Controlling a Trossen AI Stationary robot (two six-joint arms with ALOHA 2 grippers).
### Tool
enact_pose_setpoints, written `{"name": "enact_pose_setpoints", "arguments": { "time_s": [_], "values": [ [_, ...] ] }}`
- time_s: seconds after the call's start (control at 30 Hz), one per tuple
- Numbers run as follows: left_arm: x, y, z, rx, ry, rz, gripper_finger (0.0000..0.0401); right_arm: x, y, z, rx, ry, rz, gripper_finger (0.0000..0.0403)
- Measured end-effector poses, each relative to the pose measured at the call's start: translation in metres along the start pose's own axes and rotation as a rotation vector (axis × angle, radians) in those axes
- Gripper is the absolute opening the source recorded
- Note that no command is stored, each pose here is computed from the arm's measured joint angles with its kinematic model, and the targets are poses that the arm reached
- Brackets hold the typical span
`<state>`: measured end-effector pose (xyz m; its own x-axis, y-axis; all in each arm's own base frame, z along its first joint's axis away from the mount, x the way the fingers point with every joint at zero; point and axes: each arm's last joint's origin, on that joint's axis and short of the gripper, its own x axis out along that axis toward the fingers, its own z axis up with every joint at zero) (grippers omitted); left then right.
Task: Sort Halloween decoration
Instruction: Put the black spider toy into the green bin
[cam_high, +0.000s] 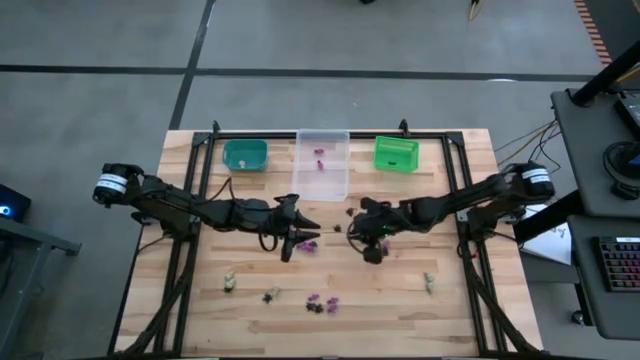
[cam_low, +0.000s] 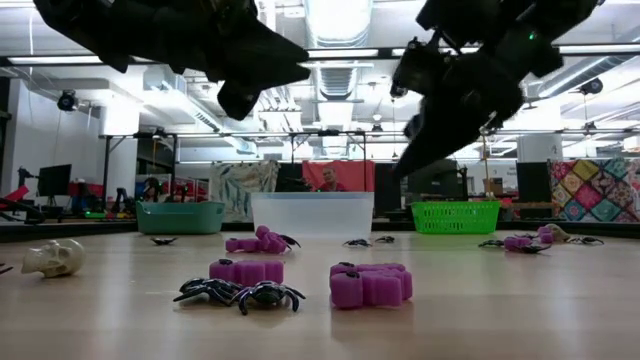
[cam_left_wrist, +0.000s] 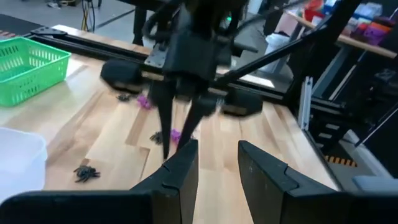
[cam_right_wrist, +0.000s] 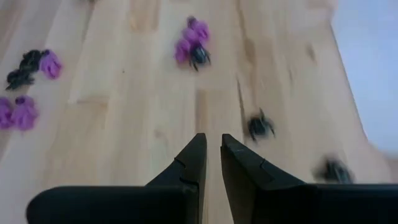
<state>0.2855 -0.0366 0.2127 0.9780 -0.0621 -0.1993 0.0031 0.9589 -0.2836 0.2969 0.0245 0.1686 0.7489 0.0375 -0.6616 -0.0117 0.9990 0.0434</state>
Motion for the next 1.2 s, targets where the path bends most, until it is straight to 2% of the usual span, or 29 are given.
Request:
{"name": "enact_pose_setpoints", "arguments": {
  "time_s": [0.1,0.2,0.27,0.37,0.5,0.6,0.77,0.93,1.2],
  "values": [
    [0.000,0.000,-0.001,-0.045,0.011,0.003,0.0096,0.015,-0.002,-0.001,0.013,-0.031,-0.032,0.0038],
    [0.000,0.001,0.000,-0.119,0.017,0.009,0.0096,0.027,-0.003,-0.003,0.116,-0.048,-0.091,0.0039],
    [0.001,0.000,0.003,-0.139,0.007,0.006,0.0096,0.033,-0.004,-0.005,0.137,-0.067,-0.121,0.0047],
    [0.002,0.000,0.004,-0.100,0.008,0.007,0.0096,0.042,-0.007,-0.010,0.101,-0.051,-0.136,0.0073],
    [0.002,0.000,0.004,-0.071,0.009,0.008,0.0096,0.049,-0.010,-0.014,0.122,-0.030,-0.151,0.0123],
    [0.002,0.001,0.004,-0.067,0.008,0.019,0.0096,0.056,-0.012,-0.019,0.106,-0.008,-0.203,0.0155],
    [0.002,0.001,0.004,-0.035,0.008,0.019,0.0096,0.063,-0.015,-0.027,0.097,0.017,-0.267,0.0189],
    [0.002,0.001,0.004,-0.027,0.004,0.026,0.0096,0.069,-0.016,-0.032,0.123,0.029,-0.273,0.0195],
    [0.002,0.002,0.004,0.022,-0.003,0.049,0.0096,0.074,-0.020,-0.034,0.187,0.023,-0.204,0.0169]
  ]
}}
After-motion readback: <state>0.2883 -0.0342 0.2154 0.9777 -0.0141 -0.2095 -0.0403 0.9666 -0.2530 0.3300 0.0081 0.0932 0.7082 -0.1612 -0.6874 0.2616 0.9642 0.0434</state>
